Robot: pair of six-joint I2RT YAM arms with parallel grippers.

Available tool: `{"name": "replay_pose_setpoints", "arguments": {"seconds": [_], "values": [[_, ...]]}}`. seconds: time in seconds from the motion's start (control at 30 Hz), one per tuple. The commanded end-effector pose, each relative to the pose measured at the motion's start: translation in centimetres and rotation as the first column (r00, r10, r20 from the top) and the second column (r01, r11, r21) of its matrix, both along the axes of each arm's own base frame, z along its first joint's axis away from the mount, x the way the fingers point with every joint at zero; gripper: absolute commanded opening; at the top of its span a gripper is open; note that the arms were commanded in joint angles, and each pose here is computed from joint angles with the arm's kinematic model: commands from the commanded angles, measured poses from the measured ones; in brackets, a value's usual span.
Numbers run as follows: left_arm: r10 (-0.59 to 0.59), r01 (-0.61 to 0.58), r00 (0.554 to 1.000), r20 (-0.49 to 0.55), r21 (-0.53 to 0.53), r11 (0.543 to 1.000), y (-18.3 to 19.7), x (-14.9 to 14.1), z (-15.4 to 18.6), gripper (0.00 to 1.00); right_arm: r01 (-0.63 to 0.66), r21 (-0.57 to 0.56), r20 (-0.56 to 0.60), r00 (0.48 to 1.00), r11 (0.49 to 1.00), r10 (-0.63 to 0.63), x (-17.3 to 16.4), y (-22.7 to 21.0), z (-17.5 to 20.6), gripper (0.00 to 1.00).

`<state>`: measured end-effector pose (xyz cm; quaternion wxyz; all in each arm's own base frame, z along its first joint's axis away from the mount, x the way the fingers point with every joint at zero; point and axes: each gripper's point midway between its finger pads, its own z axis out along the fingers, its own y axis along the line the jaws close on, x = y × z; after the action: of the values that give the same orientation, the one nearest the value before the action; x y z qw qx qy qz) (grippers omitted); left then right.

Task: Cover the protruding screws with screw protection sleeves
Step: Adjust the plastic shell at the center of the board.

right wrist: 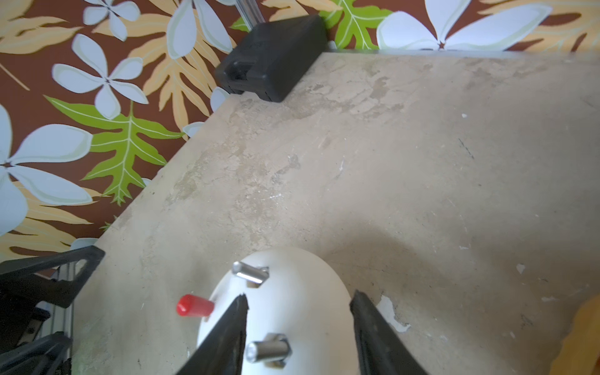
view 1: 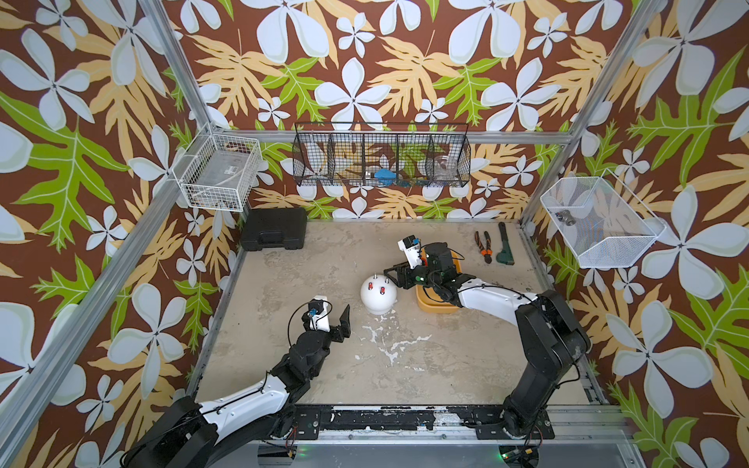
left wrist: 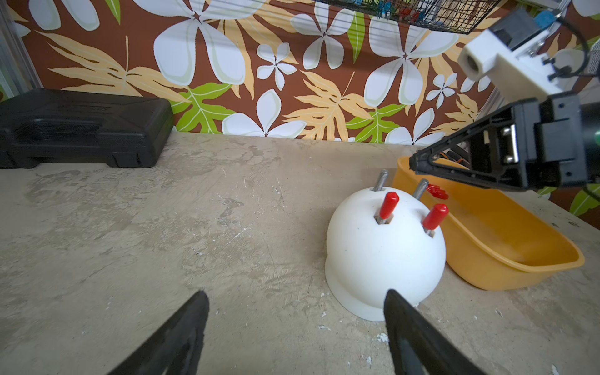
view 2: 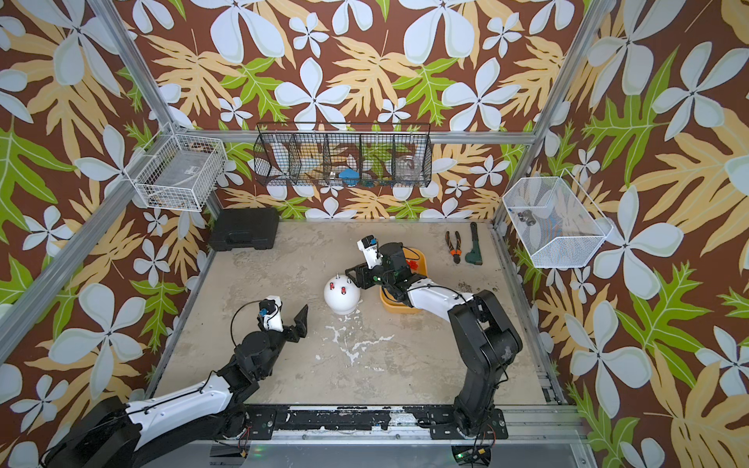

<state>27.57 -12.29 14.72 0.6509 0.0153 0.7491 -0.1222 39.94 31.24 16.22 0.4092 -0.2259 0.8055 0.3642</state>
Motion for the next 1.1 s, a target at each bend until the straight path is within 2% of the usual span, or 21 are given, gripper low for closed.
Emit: {"name": "replay_pose_setpoints", "arguments": {"seconds": [0.0, 0.13, 0.2, 0.37, 0.5, 0.67, 0.77, 0.83, 0.9, 0.97, 1.07], "values": [[0.007, -0.007, 1.000, 0.015, 0.004, 1.000, 0.2, -0.1, 0.3, 0.85, -0.051, 0.016, 0.067, 0.997, 0.999, 0.049, -1.1, 0.7, 1.3, 0.55], [0.007, -0.007, 1.000, 0.017, -0.003, 1.000, 0.2, -0.1, 0.3, 0.85, -0.031, -0.048, 0.072, 0.997, 0.998, 0.034, -0.5, 0.7, -0.5, 0.46], [-0.002, 0.002, 1.000, 0.014, -0.004, 1.000, 0.0, 0.0, 0.3, 0.85, -0.028, -0.068, 0.076, 0.997, 0.997, 0.033, 0.0, 0.8, -1.1, 0.37], [-0.003, 0.003, 1.000, 0.008, -0.002, 1.000, -0.1, 0.1, 0.1, 0.85, -0.017, -0.107, 0.089, 0.996, 0.994, 0.027, 0.4, 1.0, -1.9, 0.25], [0.003, -0.003, 1.000, 0.017, -0.010, 1.000, 0.1, 0.0, 0.3, 0.85, -0.013, -0.107, 0.092, 0.996, 0.994, 0.023, -0.4, 1.1, -1.8, 0.17], [0.005, -0.005, 1.000, 0.024, -0.020, 1.000, -0.2, 0.4, 0.6, 0.85, 0.047, -0.104, 0.074, 0.996, 0.993, -0.040, -0.9, 1.0, -1.9, 0.00], [0.037, -0.036, 0.999, 0.018, -0.027, 0.999, 0.1, 0.8, 0.7, 0.85, 0.133, -0.055, -0.003, 0.991, 0.990, -0.134, -0.8, 0.5, -1.7, 0.00], [0.039, -0.038, 0.999, 0.018, -0.034, 0.999, 0.0, 0.9, 0.9, 0.85, 0.248, -0.053, -0.024, 0.968, 0.967, -0.250, -0.9, -0.2, -1.2, 0.00], [0.048, -0.047, 0.999, 0.020, -0.040, 0.998, 0.1, 1.0, 0.9, 0.85, 0.326, -0.062, 0.009, 0.945, 0.943, -0.326, -1.5, -0.2, 0.0, 0.00], [0.076, -0.075, 0.997, 0.019, -0.046, 0.996, 0.6, 1.0, 0.9, 0.85, 0.483, -0.116, -0.002, 0.874, 0.868, -0.486, -1.4, -2.0, 0.0, 0.00], [0.101, -0.100, 0.995, 0.019, -0.053, 0.994, 1.1, 1.0, 1.0, 0.85, 0.594, -0.096, 0.012, 0.803, 0.799, -0.596, -1.9, -2.9, 0.7, 0.00]]}}
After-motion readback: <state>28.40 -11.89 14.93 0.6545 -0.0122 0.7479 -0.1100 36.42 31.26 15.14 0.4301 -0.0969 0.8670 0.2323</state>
